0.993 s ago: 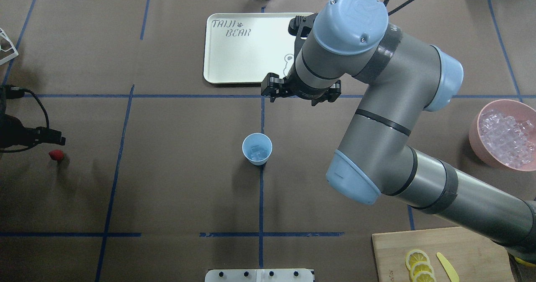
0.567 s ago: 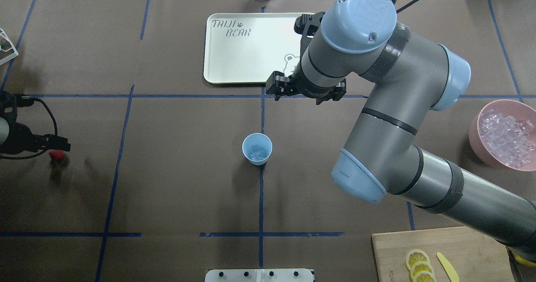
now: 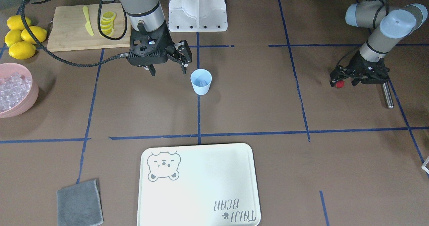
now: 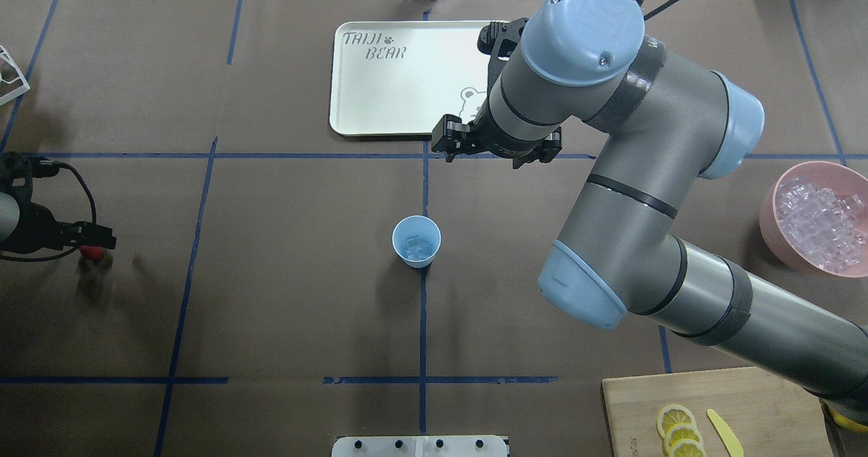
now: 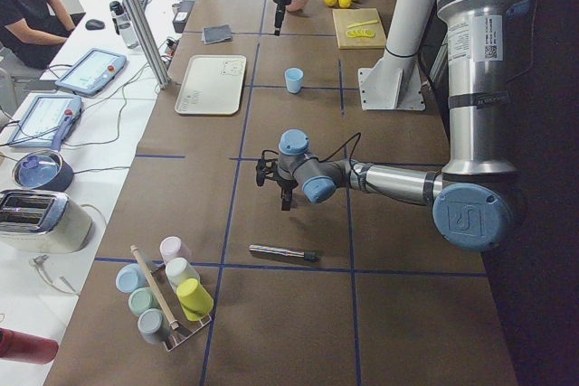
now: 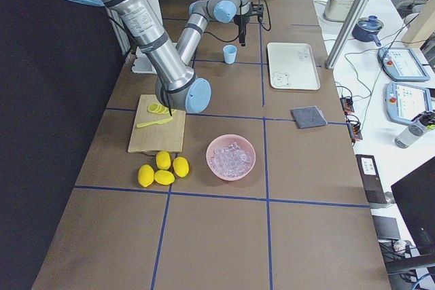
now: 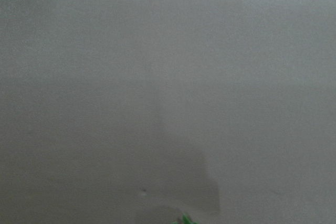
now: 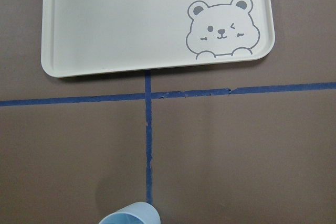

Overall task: Mash ice and strawberries in cup
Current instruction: 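Close the left gripper on the red strawberry while the right arm withdraws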

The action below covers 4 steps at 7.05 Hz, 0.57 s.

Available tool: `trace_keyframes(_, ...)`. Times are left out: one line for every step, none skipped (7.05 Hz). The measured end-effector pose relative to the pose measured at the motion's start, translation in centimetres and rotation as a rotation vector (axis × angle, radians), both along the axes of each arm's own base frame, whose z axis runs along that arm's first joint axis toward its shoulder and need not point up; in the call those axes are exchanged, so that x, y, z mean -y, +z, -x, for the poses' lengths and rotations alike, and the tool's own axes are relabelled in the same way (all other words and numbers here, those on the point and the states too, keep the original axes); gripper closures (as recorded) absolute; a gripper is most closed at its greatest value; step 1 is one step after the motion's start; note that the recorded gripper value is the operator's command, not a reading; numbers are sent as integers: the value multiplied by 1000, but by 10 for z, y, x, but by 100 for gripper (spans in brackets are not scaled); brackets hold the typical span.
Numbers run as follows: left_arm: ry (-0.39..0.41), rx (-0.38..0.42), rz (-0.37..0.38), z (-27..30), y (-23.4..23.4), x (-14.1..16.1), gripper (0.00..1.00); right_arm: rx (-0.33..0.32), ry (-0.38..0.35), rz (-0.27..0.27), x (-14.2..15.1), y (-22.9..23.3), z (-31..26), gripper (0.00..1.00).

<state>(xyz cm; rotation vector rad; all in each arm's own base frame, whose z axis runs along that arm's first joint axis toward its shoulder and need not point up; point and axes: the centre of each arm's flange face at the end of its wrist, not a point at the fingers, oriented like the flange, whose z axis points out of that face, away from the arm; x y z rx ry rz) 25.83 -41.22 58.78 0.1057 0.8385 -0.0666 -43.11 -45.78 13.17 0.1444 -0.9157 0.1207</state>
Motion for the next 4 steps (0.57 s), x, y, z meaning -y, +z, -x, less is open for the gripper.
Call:
trace_keyframes(3, 1, 2, -1, 1, -1, 16, 0, 0, 0, 0, 0, 0, 1)
trace_keyframes(3, 3, 3, -2, 2, -1, 30, 1, 0, -1, 0, 0, 0, 1)
trace_keyframes(3, 4, 4, -2, 3, -1, 49, 1, 1, -1, 0, -1, 0, 1)
trace_keyframes(4, 5, 5, -2, 3, -1, 72, 1, 1, -1, 0, -1, -1, 1)
